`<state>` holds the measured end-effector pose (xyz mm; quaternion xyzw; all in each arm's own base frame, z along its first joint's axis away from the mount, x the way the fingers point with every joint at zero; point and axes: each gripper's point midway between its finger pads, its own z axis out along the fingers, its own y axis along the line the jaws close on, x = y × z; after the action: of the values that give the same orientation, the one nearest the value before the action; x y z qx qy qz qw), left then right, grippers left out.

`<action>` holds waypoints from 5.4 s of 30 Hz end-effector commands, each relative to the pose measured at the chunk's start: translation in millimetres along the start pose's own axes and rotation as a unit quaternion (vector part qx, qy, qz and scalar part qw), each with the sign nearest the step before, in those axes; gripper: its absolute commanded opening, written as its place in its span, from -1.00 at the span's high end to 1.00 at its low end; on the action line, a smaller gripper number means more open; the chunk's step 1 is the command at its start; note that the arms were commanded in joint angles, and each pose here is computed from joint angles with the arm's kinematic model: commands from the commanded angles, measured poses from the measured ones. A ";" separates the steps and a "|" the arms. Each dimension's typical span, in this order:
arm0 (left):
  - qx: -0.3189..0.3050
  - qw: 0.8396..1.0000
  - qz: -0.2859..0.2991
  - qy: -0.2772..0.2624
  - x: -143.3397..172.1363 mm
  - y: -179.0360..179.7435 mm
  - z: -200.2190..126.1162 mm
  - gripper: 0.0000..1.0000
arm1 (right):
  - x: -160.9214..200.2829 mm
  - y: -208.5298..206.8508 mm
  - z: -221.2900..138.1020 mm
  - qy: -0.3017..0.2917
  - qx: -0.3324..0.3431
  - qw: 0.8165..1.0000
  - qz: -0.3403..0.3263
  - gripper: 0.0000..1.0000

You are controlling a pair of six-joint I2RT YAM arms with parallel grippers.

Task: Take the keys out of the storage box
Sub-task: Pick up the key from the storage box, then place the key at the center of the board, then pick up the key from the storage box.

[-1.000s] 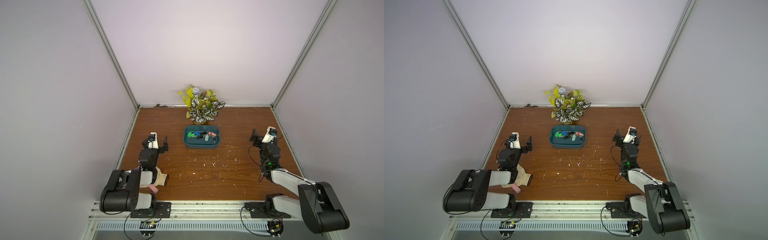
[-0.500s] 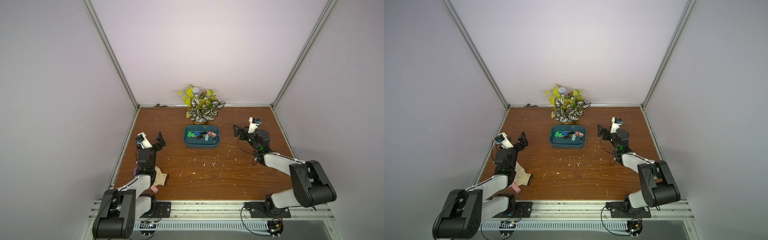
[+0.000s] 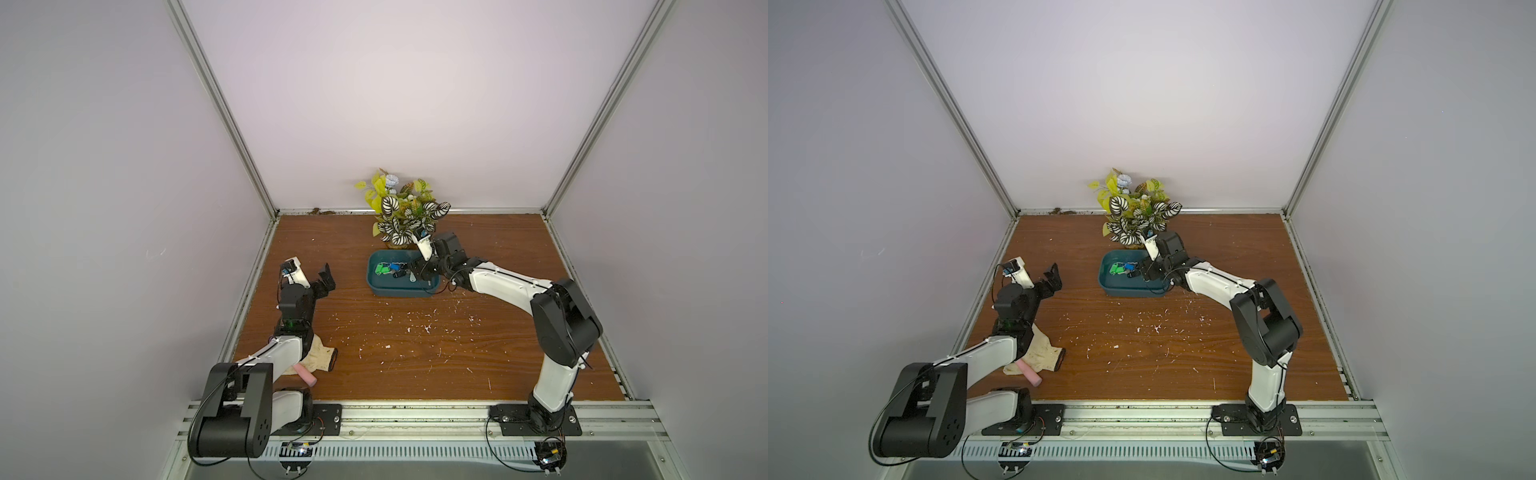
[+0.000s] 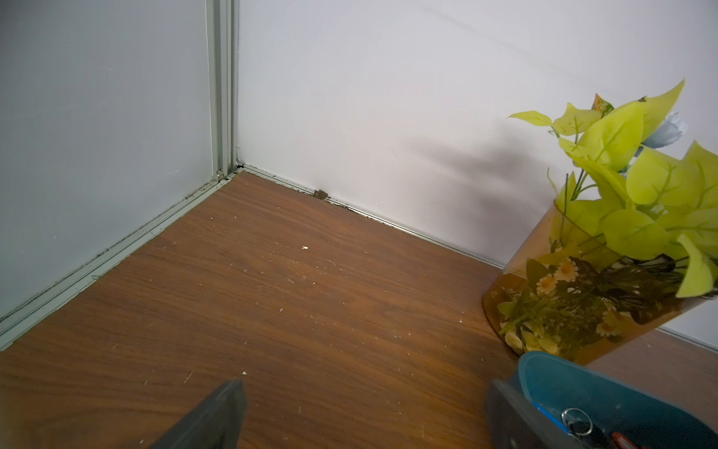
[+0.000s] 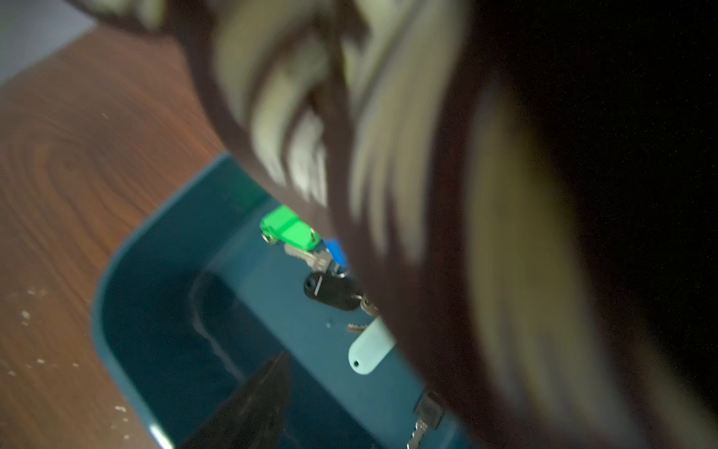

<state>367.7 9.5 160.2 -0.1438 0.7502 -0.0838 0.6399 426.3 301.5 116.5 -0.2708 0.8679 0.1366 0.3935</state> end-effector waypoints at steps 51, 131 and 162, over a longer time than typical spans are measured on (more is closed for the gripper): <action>-0.008 1.000 0.007 -0.005 -2.2 3.6 1.0 -1.00 | -21.7 13.9 100.7 0.035 -0.010 0.995 0.097 0.51; 0.231 0.946 0.139 0.181 82.3 -233.2 25.6 -1.00 | 137.9 60.8 -81.3 0.018 -0.142 0.984 0.104 0.98; 0.182 0.890 0.204 0.363 182.2 -242.6 90.3 -0.48 | 58.1 -13.6 -124.3 -0.142 0.018 0.987 0.080 -0.99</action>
<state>458.9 -269.4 54.6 0.1662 0.9096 -0.1398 0.3542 319.7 216.9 143.5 -0.1764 0.8348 0.1956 0.4835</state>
